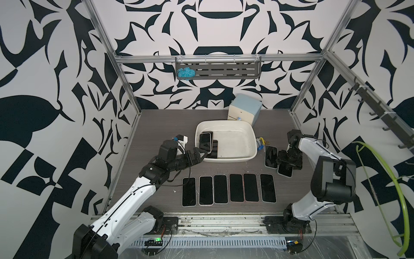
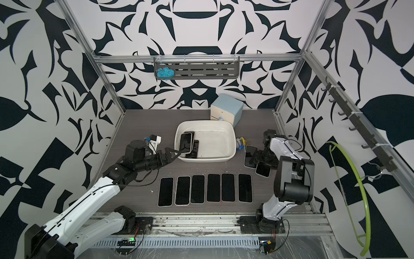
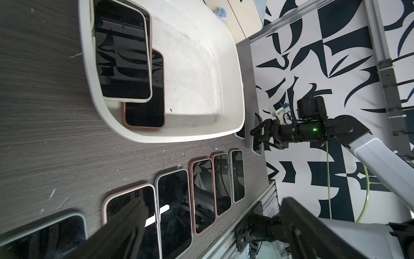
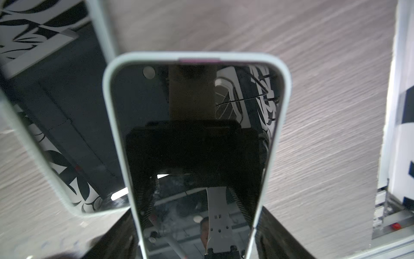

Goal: Take the phone out of the storage box
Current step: Place the phone at the center of the board, then pick up the phone from the storage box.

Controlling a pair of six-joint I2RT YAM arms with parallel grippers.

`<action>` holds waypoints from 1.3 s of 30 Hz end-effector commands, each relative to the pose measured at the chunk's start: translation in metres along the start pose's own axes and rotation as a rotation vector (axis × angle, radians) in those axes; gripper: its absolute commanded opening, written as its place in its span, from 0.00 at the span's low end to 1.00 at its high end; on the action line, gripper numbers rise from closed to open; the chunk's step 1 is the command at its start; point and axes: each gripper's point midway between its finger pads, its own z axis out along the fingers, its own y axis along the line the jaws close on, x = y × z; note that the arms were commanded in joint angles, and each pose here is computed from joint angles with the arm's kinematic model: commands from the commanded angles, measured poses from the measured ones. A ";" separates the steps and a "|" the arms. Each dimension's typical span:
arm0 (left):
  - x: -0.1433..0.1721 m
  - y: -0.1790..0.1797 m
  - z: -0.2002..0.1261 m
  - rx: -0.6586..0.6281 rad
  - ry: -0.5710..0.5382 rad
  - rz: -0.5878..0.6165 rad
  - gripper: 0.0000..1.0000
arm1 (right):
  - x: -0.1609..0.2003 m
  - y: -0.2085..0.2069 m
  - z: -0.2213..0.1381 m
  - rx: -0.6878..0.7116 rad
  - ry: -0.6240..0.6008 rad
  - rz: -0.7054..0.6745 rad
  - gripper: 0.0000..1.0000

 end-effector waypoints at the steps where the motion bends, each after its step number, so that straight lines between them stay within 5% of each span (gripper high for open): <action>1: -0.006 -0.008 -0.006 0.000 -0.012 0.030 1.00 | -0.002 -0.001 0.006 -0.011 0.012 0.029 0.69; 9: -0.006 -0.009 -0.010 -0.003 -0.023 0.032 1.00 | -0.006 0.002 0.022 -0.011 0.058 0.040 0.75; 14: -0.001 -0.005 -0.013 -0.009 -0.023 0.024 1.00 | -0.013 0.004 0.019 -0.020 0.048 0.043 0.87; 23: 0.003 0.000 -0.019 -0.018 -0.037 0.024 1.00 | -0.013 0.005 -0.015 -0.074 -0.043 0.107 0.94; 29: 0.001 0.003 -0.019 -0.042 -0.042 0.055 1.00 | -0.012 0.013 -0.068 -0.214 -0.236 0.204 0.95; 33: -0.001 0.007 -0.017 -0.061 -0.047 0.068 1.00 | -0.006 0.044 -0.101 -0.370 -0.350 0.178 0.95; 39: -0.010 0.007 -0.017 -0.096 -0.066 0.058 1.00 | 0.021 0.143 -0.145 -0.521 -0.371 -0.064 0.93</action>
